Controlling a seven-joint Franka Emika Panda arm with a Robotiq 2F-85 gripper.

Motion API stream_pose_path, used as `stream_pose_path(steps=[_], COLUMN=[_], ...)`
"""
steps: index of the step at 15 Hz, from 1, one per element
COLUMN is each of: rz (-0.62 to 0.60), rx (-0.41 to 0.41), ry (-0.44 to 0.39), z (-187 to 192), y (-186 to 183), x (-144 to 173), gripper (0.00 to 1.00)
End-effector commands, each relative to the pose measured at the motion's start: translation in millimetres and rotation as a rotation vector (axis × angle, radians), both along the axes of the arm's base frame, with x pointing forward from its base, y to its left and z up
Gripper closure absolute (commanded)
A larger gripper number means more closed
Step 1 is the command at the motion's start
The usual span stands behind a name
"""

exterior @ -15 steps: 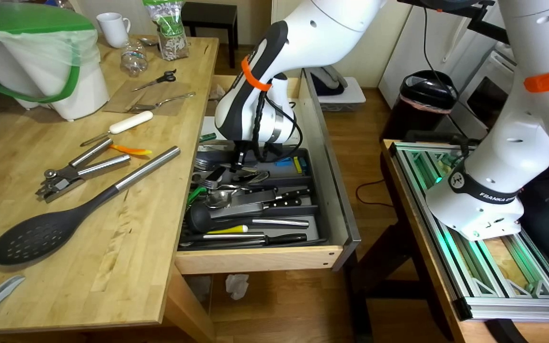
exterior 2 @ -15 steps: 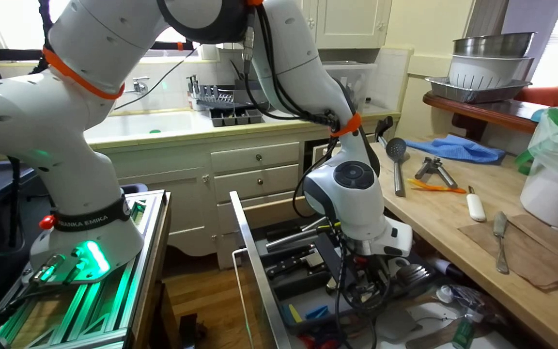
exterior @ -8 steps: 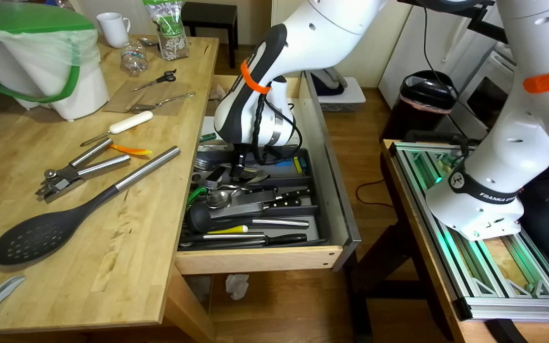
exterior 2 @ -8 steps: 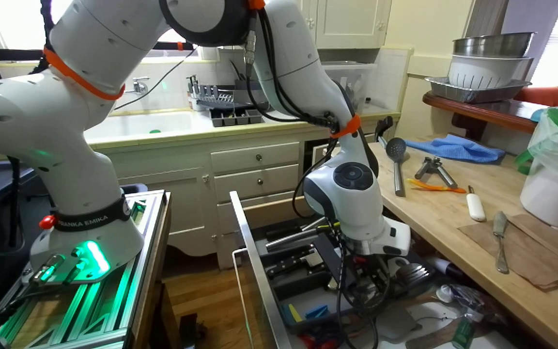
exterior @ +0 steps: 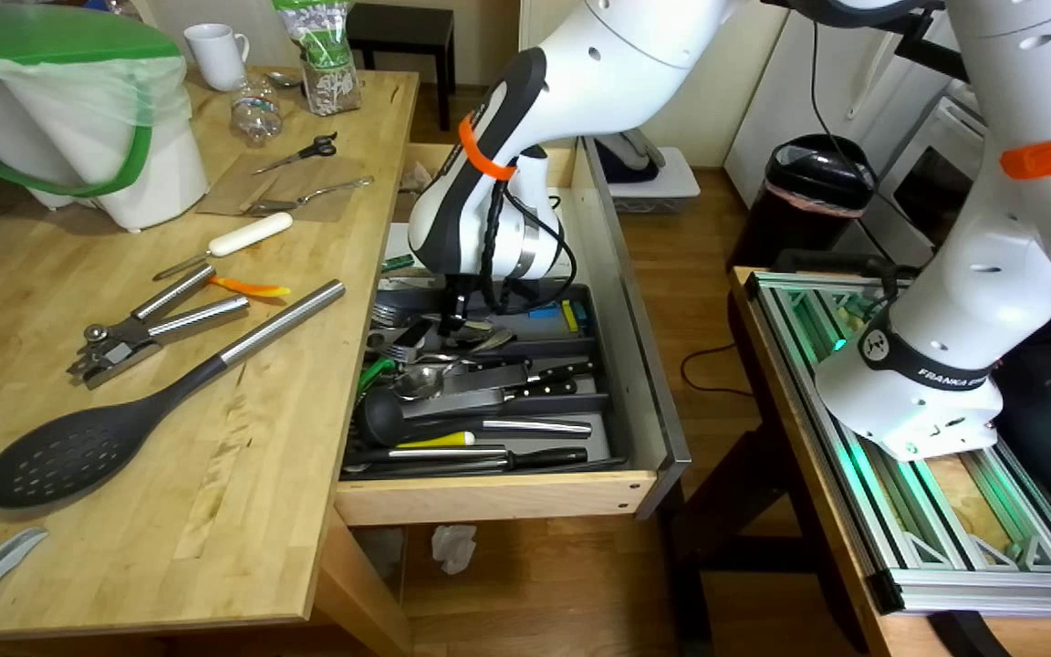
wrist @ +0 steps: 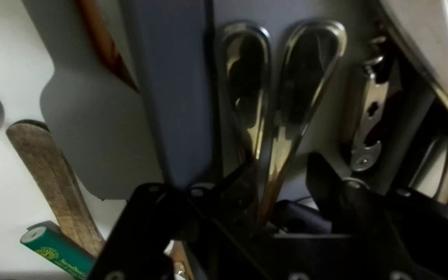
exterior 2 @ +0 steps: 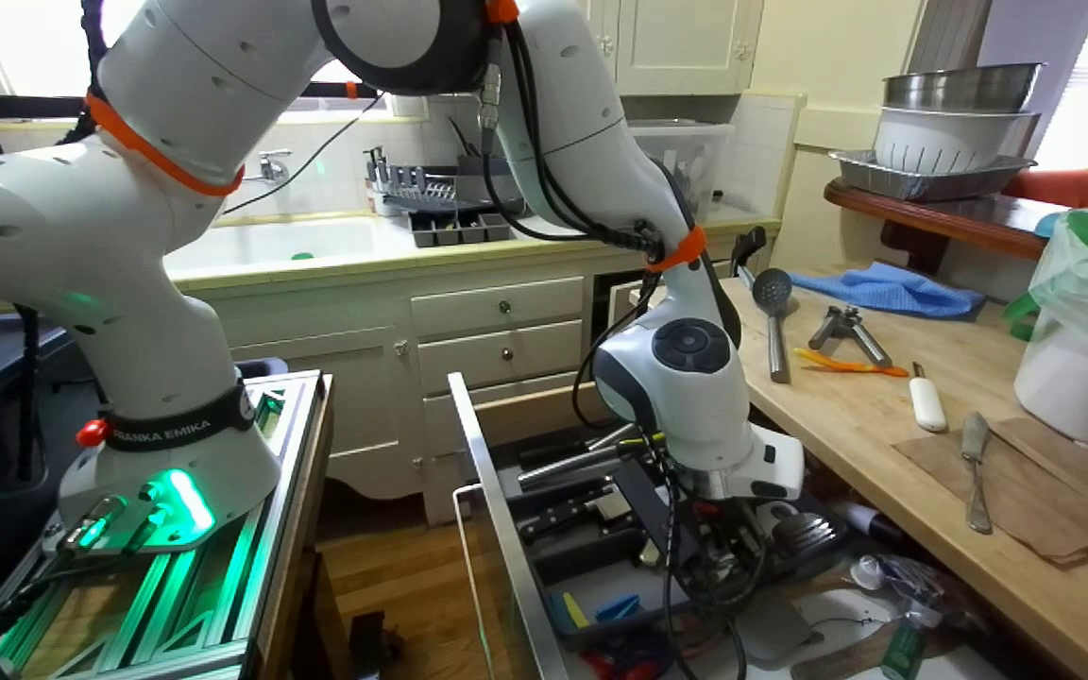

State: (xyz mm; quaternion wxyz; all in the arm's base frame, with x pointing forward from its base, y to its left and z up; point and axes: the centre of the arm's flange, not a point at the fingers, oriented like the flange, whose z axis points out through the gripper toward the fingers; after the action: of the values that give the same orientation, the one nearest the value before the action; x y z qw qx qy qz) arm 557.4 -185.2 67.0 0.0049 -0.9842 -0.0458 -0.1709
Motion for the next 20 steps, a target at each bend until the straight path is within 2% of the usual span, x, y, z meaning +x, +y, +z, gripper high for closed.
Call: stream_pose_path(steps=[1,3,8,10,16,18,19,20], rz=[0.027,0.033,0.035,0.032,0.022,0.019,0.017,0.015], rx=[-0.001,-0.008,-0.011,-0.012,-0.029,-0.042,-0.045,-0.044], ry=[0.010,0.008,0.017,0.016,0.037,0.049,0.049,0.049], z=[-16.8,-14.5,-16.5,-14.5,9.0,15.1,19.2,20.1], y=[8.9,8.4,8.5,9.0,16.2,18.3,20.0,22.2], x=[2.1,2.2,0.8,0.6,-2.8,-5.5,-5.7,-6.0], gripper=[0.83,0.86,0.77,0.53,0.10,0.00,0.04,0.01])
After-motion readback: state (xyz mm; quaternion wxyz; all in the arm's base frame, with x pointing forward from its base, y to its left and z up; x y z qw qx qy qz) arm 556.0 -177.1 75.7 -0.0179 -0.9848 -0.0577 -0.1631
